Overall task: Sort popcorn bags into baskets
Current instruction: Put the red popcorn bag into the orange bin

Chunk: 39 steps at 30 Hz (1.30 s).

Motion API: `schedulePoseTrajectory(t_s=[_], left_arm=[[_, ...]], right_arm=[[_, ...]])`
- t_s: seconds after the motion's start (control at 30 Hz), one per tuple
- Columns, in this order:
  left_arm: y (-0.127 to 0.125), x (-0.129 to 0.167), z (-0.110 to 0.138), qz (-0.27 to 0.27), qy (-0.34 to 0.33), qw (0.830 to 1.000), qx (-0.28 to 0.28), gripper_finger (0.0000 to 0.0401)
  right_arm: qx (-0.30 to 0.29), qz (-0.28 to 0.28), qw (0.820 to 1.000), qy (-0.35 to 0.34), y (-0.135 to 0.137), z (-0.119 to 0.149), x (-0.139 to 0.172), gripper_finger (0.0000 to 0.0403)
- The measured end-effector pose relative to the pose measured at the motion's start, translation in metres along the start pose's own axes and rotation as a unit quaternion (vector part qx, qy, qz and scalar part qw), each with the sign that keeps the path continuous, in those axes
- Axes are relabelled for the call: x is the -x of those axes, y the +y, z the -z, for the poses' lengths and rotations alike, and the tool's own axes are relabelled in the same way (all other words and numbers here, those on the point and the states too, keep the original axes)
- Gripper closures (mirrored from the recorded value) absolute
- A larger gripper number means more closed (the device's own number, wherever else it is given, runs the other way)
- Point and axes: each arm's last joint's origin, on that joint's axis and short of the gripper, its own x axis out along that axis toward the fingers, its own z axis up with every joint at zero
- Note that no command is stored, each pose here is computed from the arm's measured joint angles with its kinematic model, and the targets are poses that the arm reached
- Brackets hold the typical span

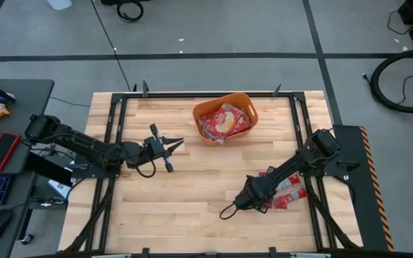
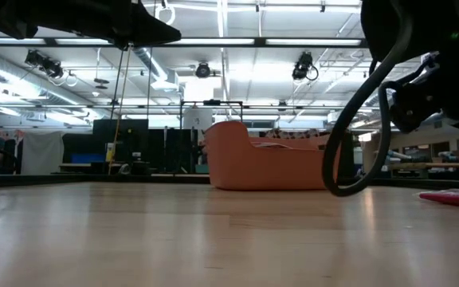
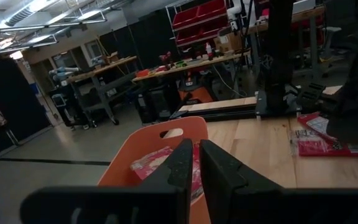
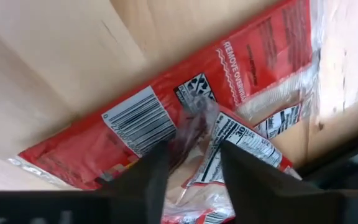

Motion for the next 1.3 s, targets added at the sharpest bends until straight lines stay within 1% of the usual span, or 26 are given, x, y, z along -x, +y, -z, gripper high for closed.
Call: schedulePoseTrajectory(t_s=[0.2,0.23,0.27,0.33,0.43,0.53,0.67,0.77,0.87,1.03,1.2,1.3], left_arm=[[0.000,0.000,0.000,0.000,0.000,1.000,0.000,0.0367],[0.000,0.000,0.000,0.000,0.000,1.000,0.000,0.0367],[0.000,0.000,0.000,0.000,0.000,1.000,0.000,0.0367],[0.000,0.000,0.000,0.000,0.000,1.000,0.000,0.0367],[0.000,0.000,0.000,0.000,0.000,1.000,0.000,0.0367],[0.000,0.000,0.000,0.000,0.000,1.000,0.000,0.0367],[0.000,0.000,0.001,0.001,0.004,1.000,0.000,0.0367],[0.000,0.000,0.002,0.002,0.009,1.000,0.006,0.0367],[-0.001,0.000,0.002,0.003,0.009,1.000,0.013,0.0367],[-0.001,0.000,0.003,0.003,0.011,1.000,0.028,0.0367],[-0.001,0.000,0.003,0.003,0.011,0.999,0.031,0.0367],[-0.001,0.000,0.003,0.003,0.011,0.999,0.033,0.0367]], right_arm=[[0.027,-0.003,1.000,0.000,0.000,0.000,0.000,0.0374],[0.031,-0.004,1.000,0.000,0.001,0.000,0.000,0.0387],[0.037,-0.004,0.999,0.001,0.001,0.000,0.000,0.0393],[0.048,-0.003,0.999,0.001,0.001,0.000,0.005,0.0389],[0.073,-0.009,0.997,-0.018,0.003,0.000,0.021,0.0387],[0.106,-0.003,0.992,-0.061,0.003,0.001,0.049,0.0396],[0.132,0.003,0.980,-0.147,-0.004,0.005,0.092,0.0394],[0.144,0.003,0.963,-0.230,-0.018,0.013,0.127,0.0397],[0.134,0.006,0.939,-0.317,-0.038,0.022,0.157,0.0398],[0.113,0.000,0.896,-0.429,-0.077,0.032,0.192,0.0398],[0.102,0.007,0.847,-0.522,-0.110,0.024,0.217,0.0398],[0.104,0.015,0.827,-0.553,-0.126,0.010,0.228,0.0398]])
